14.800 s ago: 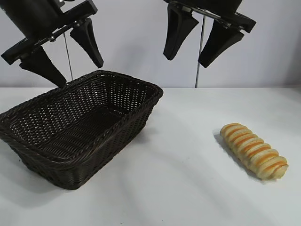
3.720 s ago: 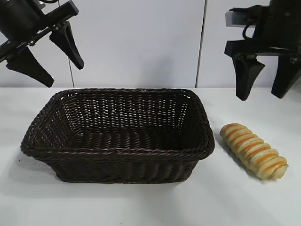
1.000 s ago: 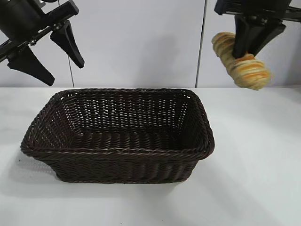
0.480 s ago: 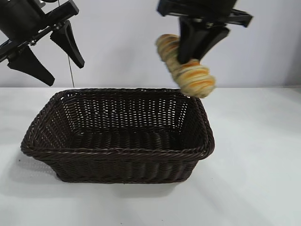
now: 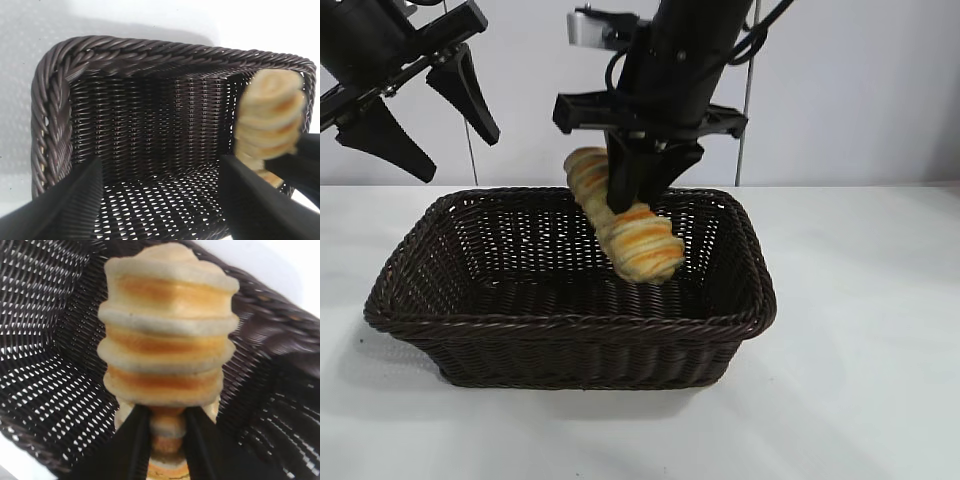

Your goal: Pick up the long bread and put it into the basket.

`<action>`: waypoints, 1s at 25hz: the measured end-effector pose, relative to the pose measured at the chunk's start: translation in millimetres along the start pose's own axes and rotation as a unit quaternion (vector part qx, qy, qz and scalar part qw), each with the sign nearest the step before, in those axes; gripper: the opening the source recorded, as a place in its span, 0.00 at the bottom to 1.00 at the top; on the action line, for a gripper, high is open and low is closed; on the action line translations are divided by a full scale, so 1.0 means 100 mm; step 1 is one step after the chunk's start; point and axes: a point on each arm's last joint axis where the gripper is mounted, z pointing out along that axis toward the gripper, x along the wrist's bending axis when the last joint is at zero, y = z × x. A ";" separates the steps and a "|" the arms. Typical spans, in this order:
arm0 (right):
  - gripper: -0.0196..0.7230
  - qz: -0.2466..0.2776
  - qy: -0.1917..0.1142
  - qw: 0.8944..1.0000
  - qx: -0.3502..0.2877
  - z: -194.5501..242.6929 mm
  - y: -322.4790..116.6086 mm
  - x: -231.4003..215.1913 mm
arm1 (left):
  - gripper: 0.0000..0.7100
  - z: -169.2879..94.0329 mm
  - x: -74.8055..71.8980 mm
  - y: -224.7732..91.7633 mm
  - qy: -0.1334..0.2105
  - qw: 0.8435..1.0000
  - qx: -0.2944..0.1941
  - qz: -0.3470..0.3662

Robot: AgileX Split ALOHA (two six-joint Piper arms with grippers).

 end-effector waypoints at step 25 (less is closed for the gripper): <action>0.65 0.053 0.034 0.997 -0.034 -0.65 0.21 -0.45 | 0.68 0.00 0.00 0.00 0.000 1.000 0.000 0.002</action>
